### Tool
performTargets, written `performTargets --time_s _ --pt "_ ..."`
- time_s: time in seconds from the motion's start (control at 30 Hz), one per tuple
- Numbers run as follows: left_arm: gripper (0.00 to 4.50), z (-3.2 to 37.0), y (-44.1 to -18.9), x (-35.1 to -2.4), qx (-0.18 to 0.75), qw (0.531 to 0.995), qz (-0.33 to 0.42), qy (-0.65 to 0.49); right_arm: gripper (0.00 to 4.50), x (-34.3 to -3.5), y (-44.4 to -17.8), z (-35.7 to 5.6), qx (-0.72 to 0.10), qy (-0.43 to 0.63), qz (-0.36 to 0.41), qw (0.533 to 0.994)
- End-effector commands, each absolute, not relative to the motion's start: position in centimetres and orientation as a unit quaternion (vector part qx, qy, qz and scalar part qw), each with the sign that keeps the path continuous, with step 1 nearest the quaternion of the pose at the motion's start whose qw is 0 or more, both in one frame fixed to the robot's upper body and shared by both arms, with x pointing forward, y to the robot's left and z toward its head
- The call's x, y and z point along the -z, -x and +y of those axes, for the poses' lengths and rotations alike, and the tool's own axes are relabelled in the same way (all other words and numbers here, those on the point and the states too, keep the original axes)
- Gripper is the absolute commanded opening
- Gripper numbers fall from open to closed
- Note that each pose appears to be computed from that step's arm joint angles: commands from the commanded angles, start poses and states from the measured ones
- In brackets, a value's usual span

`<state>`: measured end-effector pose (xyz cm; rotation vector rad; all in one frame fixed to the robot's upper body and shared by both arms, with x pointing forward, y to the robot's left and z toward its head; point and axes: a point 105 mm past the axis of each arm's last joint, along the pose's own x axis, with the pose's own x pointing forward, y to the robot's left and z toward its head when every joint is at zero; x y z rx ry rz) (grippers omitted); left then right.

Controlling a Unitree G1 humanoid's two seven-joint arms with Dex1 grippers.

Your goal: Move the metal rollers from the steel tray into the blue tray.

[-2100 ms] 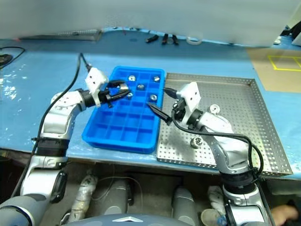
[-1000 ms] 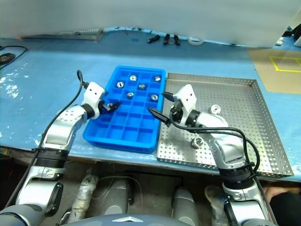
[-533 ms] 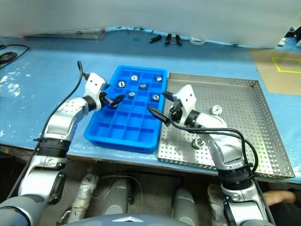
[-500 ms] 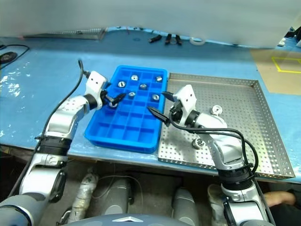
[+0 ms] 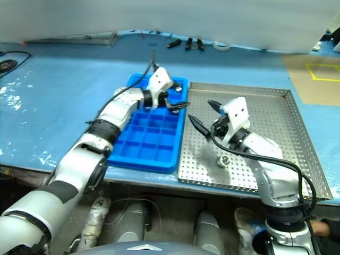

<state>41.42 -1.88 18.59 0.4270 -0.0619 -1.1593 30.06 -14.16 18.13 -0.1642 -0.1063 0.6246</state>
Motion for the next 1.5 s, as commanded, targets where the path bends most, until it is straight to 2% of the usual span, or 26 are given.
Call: performTargets --time_s 0.03,0.23,0.63,1.07,1.17,1.23,1.27,1.47,1.5 --pt "4.47 -4.7 -40.8 -19.1 0.566 0.799 -0.037 -0.2 4.26 -19.9 -28.6 -15.4 -0.267 0.086 -0.088 0.956" --pt "4.47 -8.1 -39.9 -15.9 0.562 0.8 0.017 -0.207 4.26 -19.3 -26.5 -16.5 -0.205 0.078 -0.081 0.972" --pt "4.47 -8.2 -40.6 -12.1 0.476 0.848 0.094 -0.213 4.26 -18.1 -24.4 -17.2 -0.147 0.074 -0.057 0.985" --pt "4.47 -8.4 -39.0 -9.4 0.51 0.819 0.142 -0.222 4.26 -17.9 -24.4 -17.1 -0.142 0.075 -0.053 0.986" --pt "3.85 -8.4 -38.9 -9.3 0.513 0.818 0.142 -0.218 4.26 -17.9 -24.5 -17.0 -0.145 0.075 -0.052 0.985" --pt "3.27 -8.3 -39.1 -9.2 0.508 0.818 0.135 -0.232 4.26 -17.8 -24.5 -16.9 -0.148 0.075 -0.05 0.985" --pt "3.27 -8.4 -39.0 -9.2 0.511 0.817 0.135 -0.232 4.26 -17.8 -24.4 -16.8 -0.15 0.075 -0.05 0.985" --pt "1.69 -7.8 -39.3 -8.8 0.499 0.822 0.141 -0.234 4.26 -17.7 -24.4 -16.8 -0.153 0.076 -0.046 0.984" --pt "1.68 -7.8 -39.3 -8.8 0.497 0.824 0.142 -0.235 4.26 -17.7 -24.4 -16.8 -0.153 0.076 -0.046 0.984"
